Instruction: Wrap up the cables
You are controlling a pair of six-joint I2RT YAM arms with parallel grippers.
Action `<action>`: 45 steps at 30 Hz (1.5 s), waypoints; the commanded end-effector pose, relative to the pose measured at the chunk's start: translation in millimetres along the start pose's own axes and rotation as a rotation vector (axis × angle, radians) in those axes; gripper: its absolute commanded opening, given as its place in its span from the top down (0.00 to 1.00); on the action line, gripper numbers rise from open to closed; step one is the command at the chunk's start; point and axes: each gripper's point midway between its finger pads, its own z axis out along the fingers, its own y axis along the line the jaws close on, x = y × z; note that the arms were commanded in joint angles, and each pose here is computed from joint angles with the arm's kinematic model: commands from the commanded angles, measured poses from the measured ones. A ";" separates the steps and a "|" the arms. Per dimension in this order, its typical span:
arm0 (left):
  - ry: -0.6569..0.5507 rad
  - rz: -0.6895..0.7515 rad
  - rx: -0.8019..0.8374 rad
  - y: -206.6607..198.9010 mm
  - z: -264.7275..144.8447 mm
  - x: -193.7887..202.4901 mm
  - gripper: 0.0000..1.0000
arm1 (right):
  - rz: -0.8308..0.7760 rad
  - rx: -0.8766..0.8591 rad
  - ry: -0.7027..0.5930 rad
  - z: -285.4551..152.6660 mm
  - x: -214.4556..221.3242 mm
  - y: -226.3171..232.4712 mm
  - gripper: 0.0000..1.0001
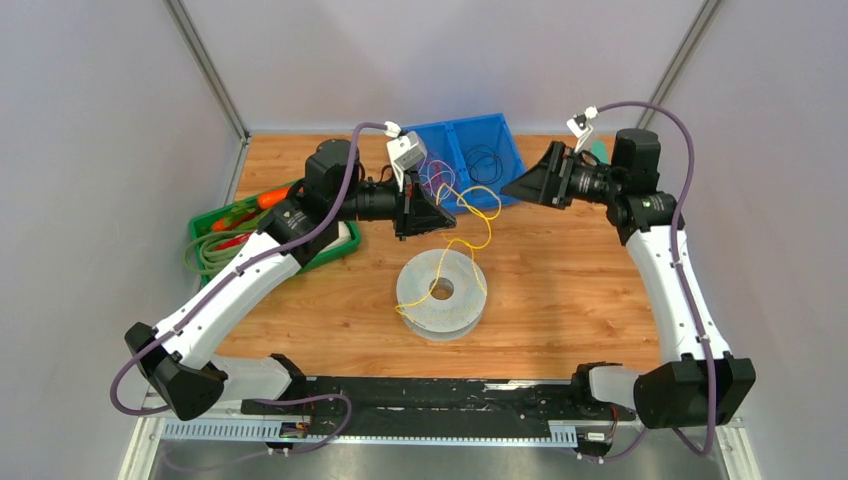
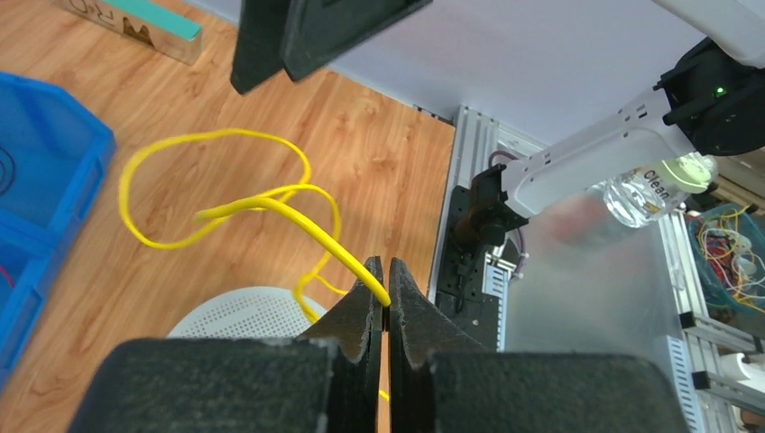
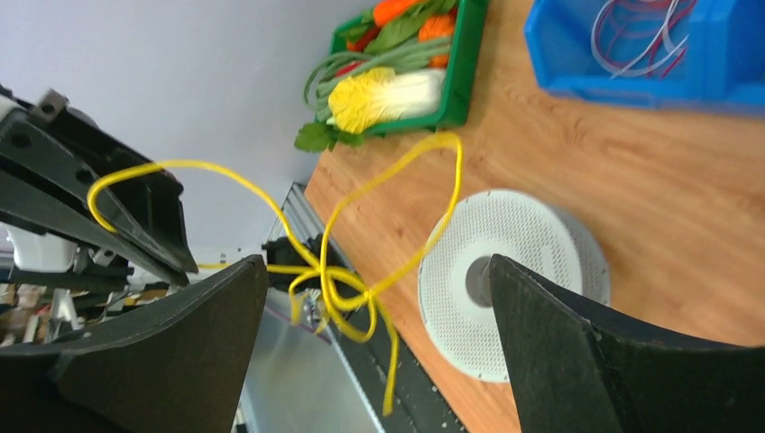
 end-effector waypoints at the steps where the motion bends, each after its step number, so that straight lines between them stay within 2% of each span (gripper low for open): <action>1: -0.038 -0.010 0.036 -14.7 -7.0 -18.7 1.00 | 0.029 -0.070 0.042 -5.7 30.4 12.5 0.08; 4: -0.054 -0.035 0.022 -10.8 -8.7 -22.4 1.00 | 0.055 -0.073 0.077 -4.6 52.3 5.8 0.08; 10: -0.074 -0.084 0.016 -7.1 -7.1 -27.4 1.00 | -0.037 -0.112 0.048 9.8 64.9 19.2 0.07; 15: -0.081 -0.102 0.038 -9.8 -6.6 -30.0 1.00 | -0.080 -0.024 0.069 37.9 76.0 3.2 0.16; 21: -0.079 -0.120 0.073 -18.2 -9.0 -29.6 1.00 | -0.088 0.076 -0.026 57.3 52.5 -19.7 0.38; 25: -0.090 -0.107 0.078 -21.6 -15.0 -34.2 1.00 | -0.127 0.066 0.009 68.1 53.6 -18.2 0.75; 29: -0.076 -0.105 0.043 -16.1 -29.4 -31.6 1.00 | -0.276 0.215 0.035 50.0 48.3 -47.2 1.00; 32: -0.066 -0.082 0.036 -16.5 -41.3 -25.5 1.00 | -0.338 0.354 -0.037 18.9 18.9 -82.7 1.00; 36: -0.042 -0.037 0.036 -24.0 -53.4 -17.9 1.00 | -0.371 0.455 -0.079 -14.2 -14.1 -108.7 1.00; 42: 0.039 -0.005 -0.046 -14.4 -74.4 -8.1 1.00 | -0.576 0.724 -0.143 -71.2 -69.1 -144.8 1.00; 45: 0.058 0.047 -0.105 -6.7 -83.3 -5.8 1.00 | -0.591 0.701 -0.165 -84.0 -82.7 -137.7 1.00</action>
